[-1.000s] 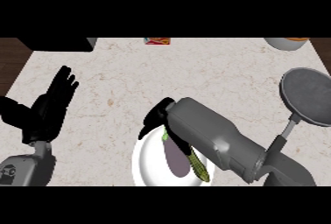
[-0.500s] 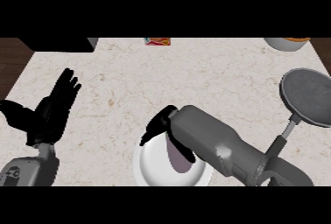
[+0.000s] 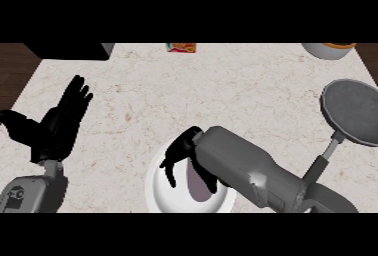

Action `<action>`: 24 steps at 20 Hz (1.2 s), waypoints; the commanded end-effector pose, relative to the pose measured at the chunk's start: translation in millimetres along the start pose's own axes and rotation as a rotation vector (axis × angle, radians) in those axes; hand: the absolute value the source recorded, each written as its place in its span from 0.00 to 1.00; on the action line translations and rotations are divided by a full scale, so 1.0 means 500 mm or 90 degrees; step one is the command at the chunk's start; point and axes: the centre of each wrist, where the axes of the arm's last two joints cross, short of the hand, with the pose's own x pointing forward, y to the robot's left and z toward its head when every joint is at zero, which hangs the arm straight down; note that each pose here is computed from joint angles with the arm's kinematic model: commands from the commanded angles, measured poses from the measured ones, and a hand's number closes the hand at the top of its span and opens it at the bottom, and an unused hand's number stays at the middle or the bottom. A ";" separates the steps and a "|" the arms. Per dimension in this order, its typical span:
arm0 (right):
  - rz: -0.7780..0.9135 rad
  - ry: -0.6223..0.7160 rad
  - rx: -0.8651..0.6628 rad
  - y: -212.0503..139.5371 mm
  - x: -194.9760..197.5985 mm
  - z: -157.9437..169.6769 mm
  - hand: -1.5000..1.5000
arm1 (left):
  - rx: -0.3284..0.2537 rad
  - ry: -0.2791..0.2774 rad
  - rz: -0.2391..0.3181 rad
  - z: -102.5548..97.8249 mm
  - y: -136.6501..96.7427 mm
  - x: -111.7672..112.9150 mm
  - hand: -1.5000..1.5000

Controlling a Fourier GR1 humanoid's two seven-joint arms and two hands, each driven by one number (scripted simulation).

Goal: Pick the eggplant from the plate and place it in the pan

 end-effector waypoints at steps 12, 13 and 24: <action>-0.063 -0.072 0.003 0.040 -0.006 -0.033 1.00 | -0.004 0.005 0.001 -0.025 -0.027 0.002 0.50; -0.164 0.052 -0.106 0.041 -0.080 -0.006 1.00 | 0.006 0.007 0.006 -0.009 0.000 0.014 0.50; -0.382 0.791 -0.669 0.044 -0.319 0.473 1.00 | 0.054 0.026 -0.005 0.006 0.025 -0.010 0.50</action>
